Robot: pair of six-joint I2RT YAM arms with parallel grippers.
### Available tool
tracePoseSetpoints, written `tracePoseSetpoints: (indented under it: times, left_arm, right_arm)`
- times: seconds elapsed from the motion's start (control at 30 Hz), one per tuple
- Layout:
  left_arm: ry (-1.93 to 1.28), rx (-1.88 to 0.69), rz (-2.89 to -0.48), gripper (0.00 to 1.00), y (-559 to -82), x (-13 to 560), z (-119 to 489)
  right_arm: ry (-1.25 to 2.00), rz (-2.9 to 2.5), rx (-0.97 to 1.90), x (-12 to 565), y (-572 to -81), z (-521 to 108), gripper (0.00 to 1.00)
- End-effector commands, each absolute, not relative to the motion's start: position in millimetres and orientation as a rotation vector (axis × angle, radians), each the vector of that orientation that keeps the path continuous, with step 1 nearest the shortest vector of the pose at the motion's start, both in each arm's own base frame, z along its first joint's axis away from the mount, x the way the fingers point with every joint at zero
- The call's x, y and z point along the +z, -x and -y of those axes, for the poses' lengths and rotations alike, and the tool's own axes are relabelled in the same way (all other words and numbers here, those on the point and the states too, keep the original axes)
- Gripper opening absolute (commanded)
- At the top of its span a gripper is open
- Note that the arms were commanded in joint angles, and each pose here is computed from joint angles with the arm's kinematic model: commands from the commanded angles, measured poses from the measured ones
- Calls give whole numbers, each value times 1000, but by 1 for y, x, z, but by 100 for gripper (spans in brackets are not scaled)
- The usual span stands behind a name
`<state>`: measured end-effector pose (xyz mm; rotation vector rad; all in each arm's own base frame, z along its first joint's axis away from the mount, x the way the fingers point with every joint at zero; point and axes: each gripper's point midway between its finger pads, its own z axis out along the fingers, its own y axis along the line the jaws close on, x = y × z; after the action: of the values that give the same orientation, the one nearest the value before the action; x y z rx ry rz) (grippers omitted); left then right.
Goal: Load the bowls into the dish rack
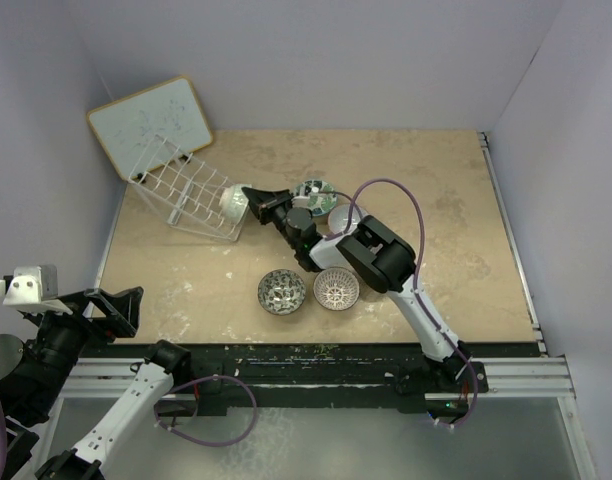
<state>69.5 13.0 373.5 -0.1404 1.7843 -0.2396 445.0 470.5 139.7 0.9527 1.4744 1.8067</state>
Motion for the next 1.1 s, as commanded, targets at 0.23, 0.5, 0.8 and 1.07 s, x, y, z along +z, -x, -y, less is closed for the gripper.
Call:
tracePoseSetpoints:
  times: [0.23,0.5,0.8,1.07]
  left_arm:
    - [131,-242,-1736,99,-72,388,-13]
    - [129,-253,-1740,99,-73,387,-10]
    - [130,-256,-1743,99,-74,385,-9]
    - [132,-252,-1748,99,-74,383,-10]
  right_arm:
    - [-844,-1272,2023,213,-453,-459,0]
    - [-865,-1165,2131,233,-446,-450,0]
    - [-925,-1176,2118,226,-446,-448,0]
    - [-934,-1242,2123,213,-444,-462,2]
